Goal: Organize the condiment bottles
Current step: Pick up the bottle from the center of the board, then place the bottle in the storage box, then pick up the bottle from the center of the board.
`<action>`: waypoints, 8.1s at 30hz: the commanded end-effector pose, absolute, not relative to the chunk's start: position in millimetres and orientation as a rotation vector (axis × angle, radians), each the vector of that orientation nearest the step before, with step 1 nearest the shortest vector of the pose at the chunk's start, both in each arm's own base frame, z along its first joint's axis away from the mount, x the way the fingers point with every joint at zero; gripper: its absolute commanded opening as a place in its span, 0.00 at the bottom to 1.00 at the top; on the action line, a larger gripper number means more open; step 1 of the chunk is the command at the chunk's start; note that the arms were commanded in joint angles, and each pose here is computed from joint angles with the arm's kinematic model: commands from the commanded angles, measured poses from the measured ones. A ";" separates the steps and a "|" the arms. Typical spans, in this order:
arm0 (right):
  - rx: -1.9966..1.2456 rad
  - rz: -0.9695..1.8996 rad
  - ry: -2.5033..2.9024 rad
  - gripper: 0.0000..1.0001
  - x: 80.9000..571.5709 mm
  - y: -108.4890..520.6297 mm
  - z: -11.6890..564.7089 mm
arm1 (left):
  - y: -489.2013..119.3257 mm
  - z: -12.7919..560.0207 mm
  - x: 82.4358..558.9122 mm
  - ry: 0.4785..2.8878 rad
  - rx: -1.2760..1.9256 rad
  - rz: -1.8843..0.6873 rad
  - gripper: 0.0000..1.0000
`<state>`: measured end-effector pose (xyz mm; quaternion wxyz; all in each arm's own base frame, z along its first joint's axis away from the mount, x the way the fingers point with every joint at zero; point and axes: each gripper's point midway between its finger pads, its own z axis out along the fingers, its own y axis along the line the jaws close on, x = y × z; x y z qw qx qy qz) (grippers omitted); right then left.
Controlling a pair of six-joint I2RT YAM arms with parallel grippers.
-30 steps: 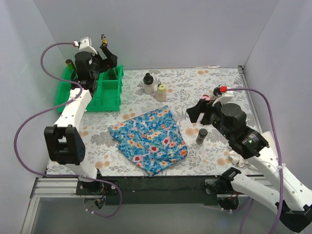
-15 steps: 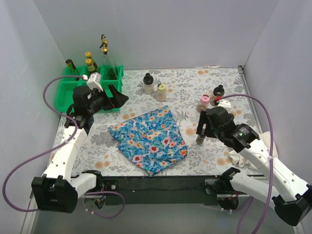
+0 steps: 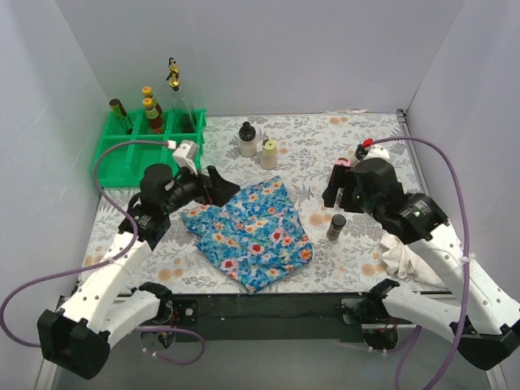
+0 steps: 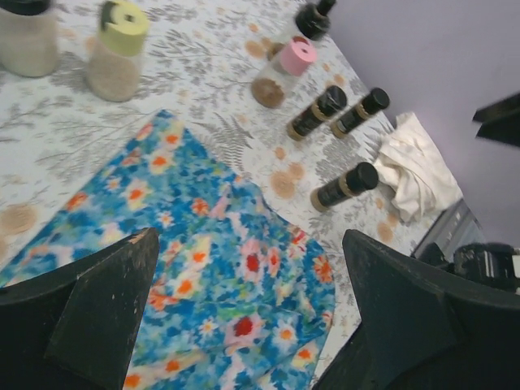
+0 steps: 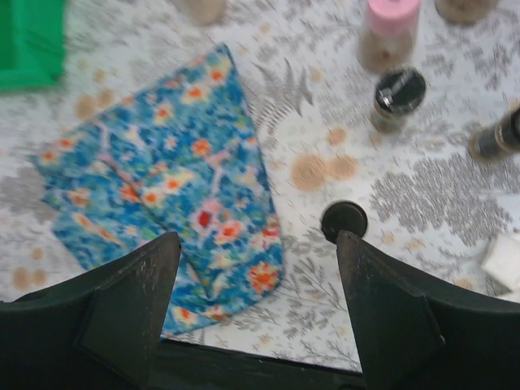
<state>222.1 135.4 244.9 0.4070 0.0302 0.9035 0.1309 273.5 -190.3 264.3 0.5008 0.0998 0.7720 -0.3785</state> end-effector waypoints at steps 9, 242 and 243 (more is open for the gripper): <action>-0.012 0.882 1.582 0.86 174.2 140.2 447.2 | -357.8 252.9 266.3 1.748 0.493 -0.953 0.93; 0.176 0.435 1.549 0.91 208.8 53.5 410.9 | -576.0 153.3 353.8 1.620 0.793 -0.738 0.29; 0.173 0.437 1.551 0.91 208.9 54.0 410.3 | -571.5 152.7 352.1 1.627 0.789 -0.716 0.24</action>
